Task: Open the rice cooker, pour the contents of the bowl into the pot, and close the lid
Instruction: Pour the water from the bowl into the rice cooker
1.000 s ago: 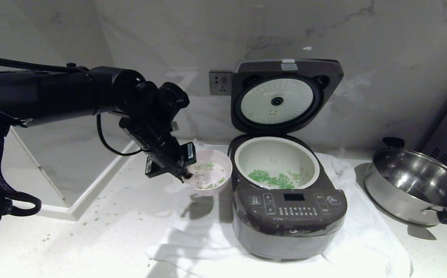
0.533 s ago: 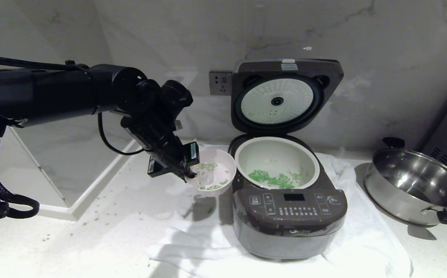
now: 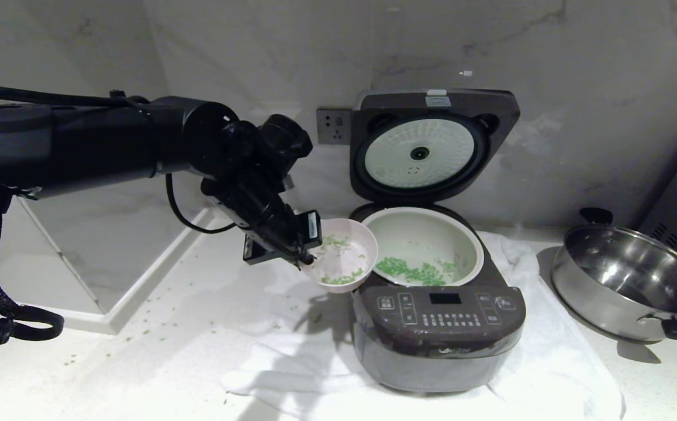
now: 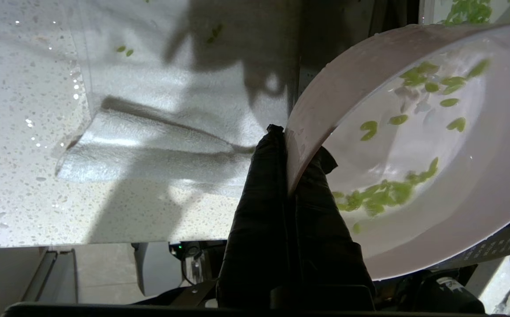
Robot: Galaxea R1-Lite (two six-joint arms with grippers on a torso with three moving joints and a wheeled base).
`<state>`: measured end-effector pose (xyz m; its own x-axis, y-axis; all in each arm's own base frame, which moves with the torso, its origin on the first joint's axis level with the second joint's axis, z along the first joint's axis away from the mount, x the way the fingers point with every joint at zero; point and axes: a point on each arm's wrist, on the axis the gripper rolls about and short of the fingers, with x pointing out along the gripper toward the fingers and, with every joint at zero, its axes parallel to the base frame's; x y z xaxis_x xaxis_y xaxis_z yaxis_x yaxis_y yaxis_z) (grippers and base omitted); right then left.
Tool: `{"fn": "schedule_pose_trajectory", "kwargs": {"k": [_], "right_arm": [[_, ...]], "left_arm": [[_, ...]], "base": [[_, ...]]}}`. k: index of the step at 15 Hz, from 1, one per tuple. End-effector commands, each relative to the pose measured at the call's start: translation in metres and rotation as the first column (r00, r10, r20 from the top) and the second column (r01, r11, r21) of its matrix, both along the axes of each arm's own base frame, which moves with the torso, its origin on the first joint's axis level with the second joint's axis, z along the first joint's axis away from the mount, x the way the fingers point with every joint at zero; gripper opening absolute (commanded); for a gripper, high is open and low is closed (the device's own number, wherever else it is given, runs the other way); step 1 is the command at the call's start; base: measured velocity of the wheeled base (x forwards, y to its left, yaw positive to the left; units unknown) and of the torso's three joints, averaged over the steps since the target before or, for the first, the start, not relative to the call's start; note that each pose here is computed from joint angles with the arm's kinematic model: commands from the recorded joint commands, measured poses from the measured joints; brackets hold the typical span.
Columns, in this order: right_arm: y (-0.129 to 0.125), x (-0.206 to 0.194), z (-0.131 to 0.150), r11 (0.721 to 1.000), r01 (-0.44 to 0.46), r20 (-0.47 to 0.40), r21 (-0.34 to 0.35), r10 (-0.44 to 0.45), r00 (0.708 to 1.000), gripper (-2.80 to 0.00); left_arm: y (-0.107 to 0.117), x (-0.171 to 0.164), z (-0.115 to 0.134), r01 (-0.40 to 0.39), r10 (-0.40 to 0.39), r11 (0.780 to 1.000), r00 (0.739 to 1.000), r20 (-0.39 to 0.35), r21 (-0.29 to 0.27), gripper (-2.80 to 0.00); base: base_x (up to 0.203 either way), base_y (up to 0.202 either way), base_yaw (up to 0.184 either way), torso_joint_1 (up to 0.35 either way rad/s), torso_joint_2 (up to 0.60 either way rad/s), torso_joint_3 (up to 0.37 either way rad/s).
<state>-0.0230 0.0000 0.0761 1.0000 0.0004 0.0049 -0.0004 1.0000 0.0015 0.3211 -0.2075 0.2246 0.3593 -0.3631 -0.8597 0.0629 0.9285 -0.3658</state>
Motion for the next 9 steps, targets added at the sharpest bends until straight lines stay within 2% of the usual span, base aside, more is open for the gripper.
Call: {"fn": "schedule_pose_trajectory", "kwargs": {"k": [1,5,9], "right_arm": [[0.0,0.0,0.0001,1.0,0.0,0.0,0.0,0.0,1.0,-2.8],[0.0,0.0001,0.0001,1.0,0.0,0.0,0.0,0.0,1.0,-2.8],[0.0,0.0,0.0001,1.0,0.0,0.0,0.0,0.0,1.0,-2.8]], "left_arm": [[-0.0041,0.0038,-0.01,0.0,0.001,1.0,1.0,-0.026,0.013,-2.8],[-0.0007,0.0098,-0.0166,-0.01,0.011,1.0,0.999,-0.039,0.028,-2.8],[-0.0002,0.0046,-0.012,-0.002,0.004,0.999,1.0,-0.029,0.042,-2.8]], "base": [[0.0,0.0,0.0,0.0,0.0,0.0],[0.0,0.0,0.0,0.0,0.0,0.0],[0.0,0.0,0.0,0.0,0.0,0.0]]}}
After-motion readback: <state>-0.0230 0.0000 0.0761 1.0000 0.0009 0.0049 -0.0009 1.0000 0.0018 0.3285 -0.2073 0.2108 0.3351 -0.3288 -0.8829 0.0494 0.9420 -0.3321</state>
